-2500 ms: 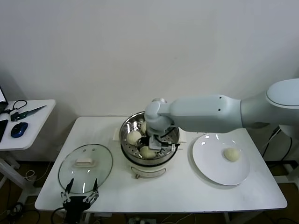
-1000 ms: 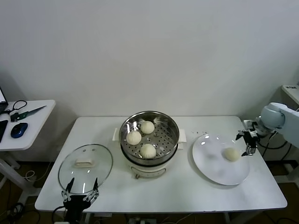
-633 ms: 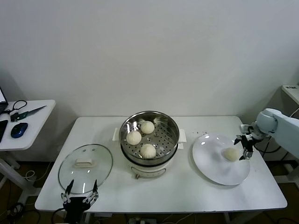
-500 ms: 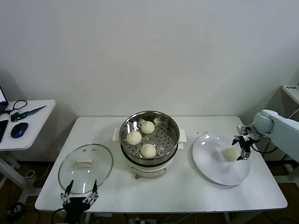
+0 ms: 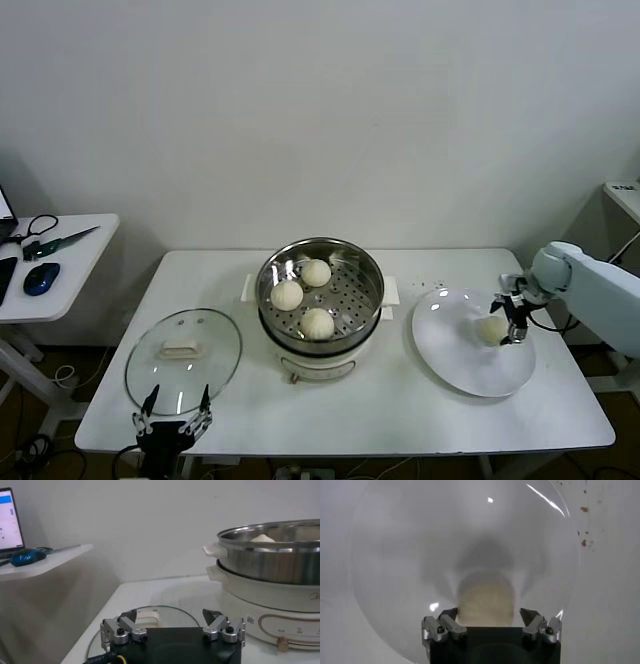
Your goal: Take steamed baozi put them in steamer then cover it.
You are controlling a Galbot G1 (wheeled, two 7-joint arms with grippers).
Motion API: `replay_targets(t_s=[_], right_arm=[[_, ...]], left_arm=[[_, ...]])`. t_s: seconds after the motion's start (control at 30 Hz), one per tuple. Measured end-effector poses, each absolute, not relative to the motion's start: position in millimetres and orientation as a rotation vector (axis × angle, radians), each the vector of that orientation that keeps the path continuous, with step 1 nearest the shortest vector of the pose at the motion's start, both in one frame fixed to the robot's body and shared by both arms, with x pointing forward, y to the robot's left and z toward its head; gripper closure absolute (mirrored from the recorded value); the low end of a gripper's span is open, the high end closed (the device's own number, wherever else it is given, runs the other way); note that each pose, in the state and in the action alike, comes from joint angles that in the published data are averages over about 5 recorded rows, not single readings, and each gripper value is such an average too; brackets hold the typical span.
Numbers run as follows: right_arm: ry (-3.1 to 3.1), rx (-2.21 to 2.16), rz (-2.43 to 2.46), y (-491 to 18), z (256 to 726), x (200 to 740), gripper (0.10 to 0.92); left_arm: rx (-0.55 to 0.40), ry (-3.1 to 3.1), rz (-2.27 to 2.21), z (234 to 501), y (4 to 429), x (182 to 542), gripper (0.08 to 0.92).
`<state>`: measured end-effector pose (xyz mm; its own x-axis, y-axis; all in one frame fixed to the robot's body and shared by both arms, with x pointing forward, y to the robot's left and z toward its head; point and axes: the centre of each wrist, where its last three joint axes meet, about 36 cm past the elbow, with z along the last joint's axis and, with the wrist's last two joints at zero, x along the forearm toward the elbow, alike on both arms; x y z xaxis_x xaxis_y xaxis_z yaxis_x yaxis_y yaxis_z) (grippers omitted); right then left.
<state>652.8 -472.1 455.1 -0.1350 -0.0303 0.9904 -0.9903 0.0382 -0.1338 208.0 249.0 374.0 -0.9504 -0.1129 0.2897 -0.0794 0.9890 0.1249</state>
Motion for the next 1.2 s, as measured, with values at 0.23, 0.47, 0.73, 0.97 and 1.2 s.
replay_targets(t_s=[0.23,0.47,0.73,0.97,1.2], right_arm=[[-1.342,1.133,1.271,-473.5,455.8,653.9,0.302],[-1.367,1.118,1.276,-471.0,474.7,658.8,0.334],[-1.441,1.139,1.326,-430.6,562.5,679.0,0.335],[-1.538,1.222,1.394,-349.3,682.7,682.2,0.335],[-1.571,1.329,1.42,-261.7,738.2,657.1,0.335]], left_arm=[[0.142,-2.834,-0.161,374.2,249.6,208.2,0.177],[0.142,-2.837,-0.159,375.1,249.4,208.7,0.177],[0.136,-2.843,-0.159,378.3,248.3,211.0,0.177],[0.128,-2.852,-0.158,381.6,246.9,212.5,0.177],[0.112,-2.859,-0.156,386.0,245.3,212.3,0.177]])
